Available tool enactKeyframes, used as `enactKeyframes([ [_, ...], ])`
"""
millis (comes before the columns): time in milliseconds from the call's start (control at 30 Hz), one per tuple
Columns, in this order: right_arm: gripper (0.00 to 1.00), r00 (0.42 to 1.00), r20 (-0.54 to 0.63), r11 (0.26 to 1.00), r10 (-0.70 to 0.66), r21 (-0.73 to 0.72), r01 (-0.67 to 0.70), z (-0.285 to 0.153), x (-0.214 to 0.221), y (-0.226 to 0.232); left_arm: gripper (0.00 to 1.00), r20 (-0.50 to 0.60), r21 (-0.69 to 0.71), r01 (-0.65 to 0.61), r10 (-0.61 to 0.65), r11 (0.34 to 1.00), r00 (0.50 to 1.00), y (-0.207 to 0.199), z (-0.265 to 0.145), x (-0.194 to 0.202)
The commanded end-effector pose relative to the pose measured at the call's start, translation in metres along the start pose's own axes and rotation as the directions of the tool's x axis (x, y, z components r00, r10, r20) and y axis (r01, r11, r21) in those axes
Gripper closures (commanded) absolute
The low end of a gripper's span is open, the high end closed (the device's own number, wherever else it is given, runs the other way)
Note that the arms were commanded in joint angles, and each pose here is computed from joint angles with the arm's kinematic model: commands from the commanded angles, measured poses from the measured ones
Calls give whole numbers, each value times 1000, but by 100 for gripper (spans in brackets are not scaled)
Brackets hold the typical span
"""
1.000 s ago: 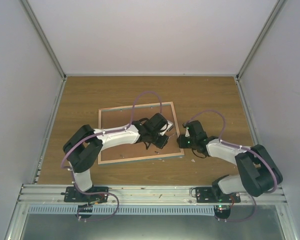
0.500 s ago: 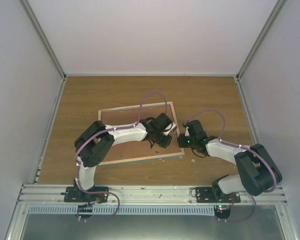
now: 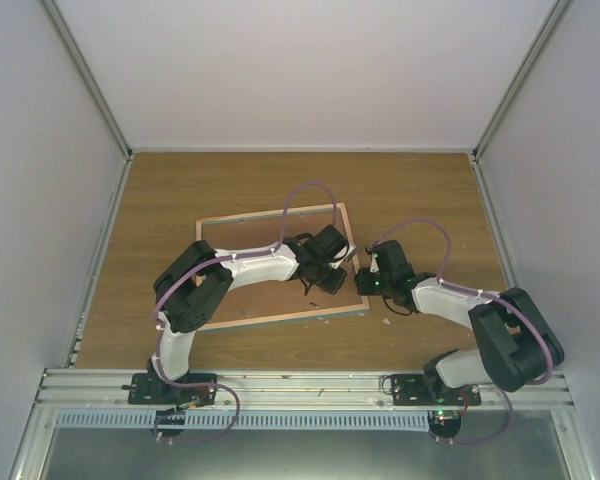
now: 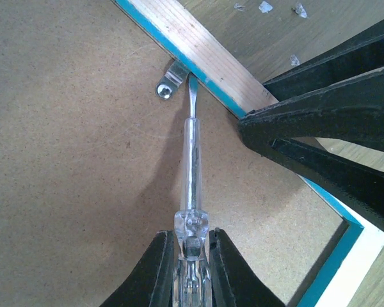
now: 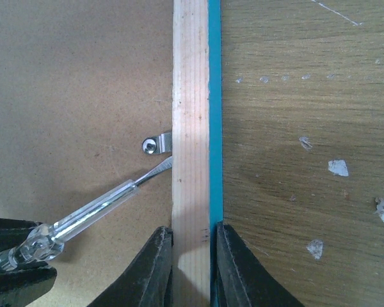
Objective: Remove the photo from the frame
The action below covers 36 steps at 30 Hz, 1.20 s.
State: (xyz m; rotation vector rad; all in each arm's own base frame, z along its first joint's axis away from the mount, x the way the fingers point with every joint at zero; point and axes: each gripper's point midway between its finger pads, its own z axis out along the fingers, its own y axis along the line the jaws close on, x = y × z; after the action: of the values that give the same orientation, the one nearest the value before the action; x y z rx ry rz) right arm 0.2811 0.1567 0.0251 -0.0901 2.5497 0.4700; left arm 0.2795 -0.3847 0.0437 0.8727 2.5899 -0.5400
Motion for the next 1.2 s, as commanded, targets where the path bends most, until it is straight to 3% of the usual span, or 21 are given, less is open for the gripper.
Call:
enactKeyframes([
  [0, 90, 999, -37, 999, -11, -37, 10, 5, 12, 5, 100, 13, -57, 41, -41, 998, 999, 9, 3, -3],
  [633, 91, 998, -53, 998, 27, -53, -30, 5, 18, 7, 100, 150, -51, 281, -271, 958, 951, 25, -1, -13],
  [1167, 95, 997, -55, 995, 45, -82, -49, 6, 20, 11, 100, 293, 4, 437, -419, 899, 859, 31, -6, -30],
])
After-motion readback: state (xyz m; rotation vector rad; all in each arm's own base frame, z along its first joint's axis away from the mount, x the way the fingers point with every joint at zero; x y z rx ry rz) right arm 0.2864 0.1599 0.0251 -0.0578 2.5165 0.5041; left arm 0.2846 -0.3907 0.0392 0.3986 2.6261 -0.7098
